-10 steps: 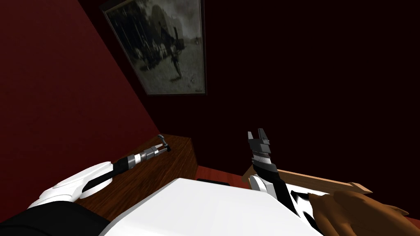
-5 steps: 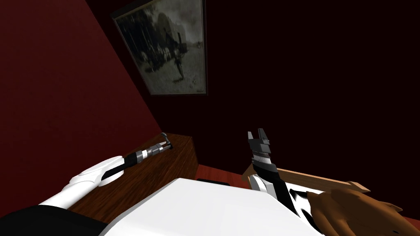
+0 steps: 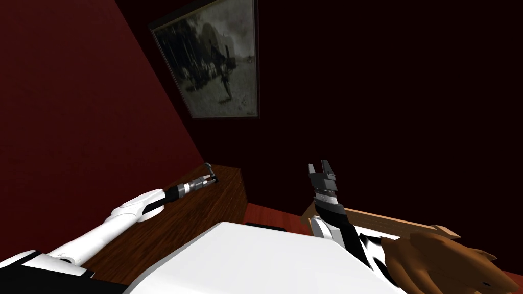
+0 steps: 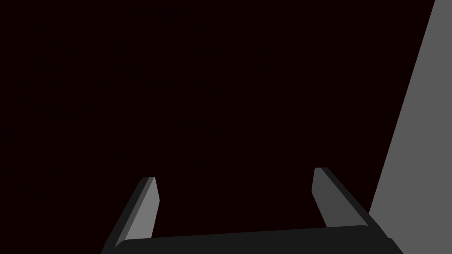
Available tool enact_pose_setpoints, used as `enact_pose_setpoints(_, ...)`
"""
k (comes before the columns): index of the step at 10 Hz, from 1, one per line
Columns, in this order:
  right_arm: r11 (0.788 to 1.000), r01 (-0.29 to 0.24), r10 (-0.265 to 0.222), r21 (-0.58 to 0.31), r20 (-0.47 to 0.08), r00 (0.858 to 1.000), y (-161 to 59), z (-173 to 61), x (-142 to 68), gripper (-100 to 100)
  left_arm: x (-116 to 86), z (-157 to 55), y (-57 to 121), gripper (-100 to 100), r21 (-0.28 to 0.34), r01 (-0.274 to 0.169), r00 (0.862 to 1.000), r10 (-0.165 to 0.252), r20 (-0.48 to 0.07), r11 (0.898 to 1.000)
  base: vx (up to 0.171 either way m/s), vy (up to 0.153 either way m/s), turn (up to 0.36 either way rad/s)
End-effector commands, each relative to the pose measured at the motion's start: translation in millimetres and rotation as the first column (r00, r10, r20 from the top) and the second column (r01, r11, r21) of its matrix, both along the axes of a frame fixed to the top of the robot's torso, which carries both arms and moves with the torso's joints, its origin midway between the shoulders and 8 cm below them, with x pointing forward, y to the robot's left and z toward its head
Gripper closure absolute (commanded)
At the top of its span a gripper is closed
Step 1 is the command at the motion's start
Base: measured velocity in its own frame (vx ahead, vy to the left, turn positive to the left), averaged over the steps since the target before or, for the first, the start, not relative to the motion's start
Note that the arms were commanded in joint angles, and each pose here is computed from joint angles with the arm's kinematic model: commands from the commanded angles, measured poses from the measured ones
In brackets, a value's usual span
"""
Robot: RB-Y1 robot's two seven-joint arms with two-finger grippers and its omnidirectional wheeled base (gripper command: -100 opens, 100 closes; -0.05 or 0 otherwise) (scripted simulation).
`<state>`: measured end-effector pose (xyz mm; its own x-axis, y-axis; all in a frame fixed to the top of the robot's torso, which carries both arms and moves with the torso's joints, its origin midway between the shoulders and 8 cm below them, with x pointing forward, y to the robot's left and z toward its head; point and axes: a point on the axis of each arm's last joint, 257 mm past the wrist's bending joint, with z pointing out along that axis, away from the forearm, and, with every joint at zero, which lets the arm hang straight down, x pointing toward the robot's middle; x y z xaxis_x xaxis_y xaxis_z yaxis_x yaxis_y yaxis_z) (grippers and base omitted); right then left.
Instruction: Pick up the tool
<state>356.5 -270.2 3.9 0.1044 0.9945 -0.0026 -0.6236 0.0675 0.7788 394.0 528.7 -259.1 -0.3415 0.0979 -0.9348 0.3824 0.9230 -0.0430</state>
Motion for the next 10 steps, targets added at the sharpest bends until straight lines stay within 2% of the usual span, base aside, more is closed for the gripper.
enact_pose_setpoints(1,1.000,0.000,0.000,0.000,0.000,1.000,0,0,0,0,17,11,-4.9,-100,0.001,0.012,1.000,-0.012,0.025,1.000,-0.025,-0.002,0.000)
enact_pose_setpoints(2,1.000,0.000,0.000,0.000,0.000,1.000,0,0,0,0,16,-1,1.0,-100,0.006,-0.001,1.000,0.001,-0.008,1.000,-0.046,0.002,0.032)
enact_pose_setpoints(4,1.000,0.000,0.000,0.000,0.000,1.000,0,0,0,0,36,13,-7.8,-100,0.008,0.020,0.999,-0.020,0.025,1.000,-0.040,-0.005,0.013)
enact_pose_setpoints(5,1.000,0.000,0.000,0.000,0.000,1.000,0,0,0,0,38,4,-5.9,-100,0.015,0.018,1.000,-0.018,-0.002,1.000,-0.052,-0.009,0.030)
enact_pose_setpoints(6,1.000,0.000,0.000,0.000,0.000,1.000,0,0,0,0,43,5,-7.4,-100,0.018,0.022,1.000,-0.022,0.000,1.000,-0.053,0.001,0.026)
enact_pose_setpoints(7,1.000,0.000,0.000,0.000,0.000,1.000,0,0,0,0,54,17,-9.9,-100,0.019,0.027,0.999,-0.027,0.025,0.999,-0.026,0.005,0.001)
enact_pose_setpoints(8,1.000,0.000,0.000,0.000,0.000,1.000,0,0,0,0,55,8,-4.6,-100,0.030,0.018,1.000,-0.017,-0.003,0.999,-0.057,-0.004,0.025)
enact_pose_setpoints(10,1.000,0.000,0.000,0.000,0.000,1.000,0,0,0,0,73,23,-11.2,-100,0.035,0.032,0.999,-0.033,0.026,0.999,-0.043,-0.002,0.019)
